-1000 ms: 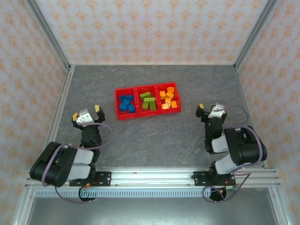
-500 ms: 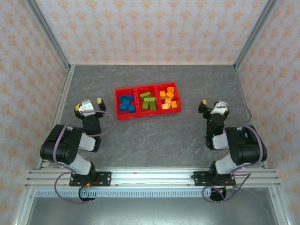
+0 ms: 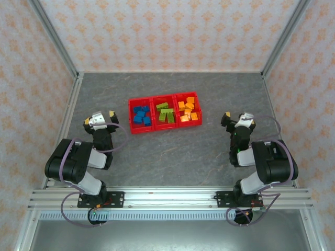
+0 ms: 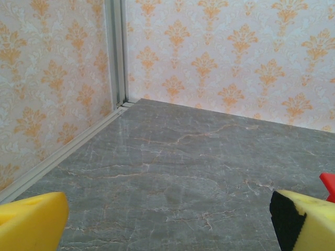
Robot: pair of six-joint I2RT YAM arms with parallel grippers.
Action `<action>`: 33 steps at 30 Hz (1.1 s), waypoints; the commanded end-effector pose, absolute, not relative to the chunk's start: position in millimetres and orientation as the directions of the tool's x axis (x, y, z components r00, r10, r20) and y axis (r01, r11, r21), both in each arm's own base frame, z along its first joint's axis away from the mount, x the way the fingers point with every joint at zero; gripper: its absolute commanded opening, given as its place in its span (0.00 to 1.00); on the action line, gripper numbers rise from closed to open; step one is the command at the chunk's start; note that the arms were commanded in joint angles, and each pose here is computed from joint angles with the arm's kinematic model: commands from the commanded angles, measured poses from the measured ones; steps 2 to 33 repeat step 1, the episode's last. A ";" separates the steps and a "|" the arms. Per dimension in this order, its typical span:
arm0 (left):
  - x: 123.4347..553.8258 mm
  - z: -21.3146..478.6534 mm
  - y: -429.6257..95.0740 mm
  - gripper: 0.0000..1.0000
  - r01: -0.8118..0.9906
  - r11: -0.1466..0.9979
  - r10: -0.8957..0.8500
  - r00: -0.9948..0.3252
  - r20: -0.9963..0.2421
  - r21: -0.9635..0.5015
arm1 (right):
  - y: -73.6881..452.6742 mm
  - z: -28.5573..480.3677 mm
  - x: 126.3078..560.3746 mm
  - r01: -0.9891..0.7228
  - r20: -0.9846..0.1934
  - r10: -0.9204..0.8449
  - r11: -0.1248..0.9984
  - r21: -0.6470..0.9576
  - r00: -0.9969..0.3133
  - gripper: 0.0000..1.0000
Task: Sort the legos into containers by color
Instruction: Reset both arms
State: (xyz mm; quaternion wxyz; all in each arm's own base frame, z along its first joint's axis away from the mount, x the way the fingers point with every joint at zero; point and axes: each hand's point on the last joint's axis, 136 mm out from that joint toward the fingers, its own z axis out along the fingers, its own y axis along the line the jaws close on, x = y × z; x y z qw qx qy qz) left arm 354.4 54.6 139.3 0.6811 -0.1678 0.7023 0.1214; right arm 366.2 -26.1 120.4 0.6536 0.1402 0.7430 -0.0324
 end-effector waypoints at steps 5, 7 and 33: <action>353.4 139.3 59.0 1.00 -0.418 0.905 -0.087 -0.008 -0.996 -0.076 | -27.8 126.3 369.4 0.254 -0.981 0.178 0.955 0.151 -0.083 1.00; 353.4 139.3 59.0 1.00 -0.418 0.905 -0.087 -0.008 -0.996 -0.076 | -27.8 126.3 369.4 0.254 -0.981 0.178 0.955 0.151 -0.083 1.00; 353.4 139.3 59.0 1.00 -0.418 0.905 -0.087 -0.008 -0.996 -0.076 | -27.8 126.3 369.4 0.254 -0.981 0.178 0.955 0.151 -0.083 1.00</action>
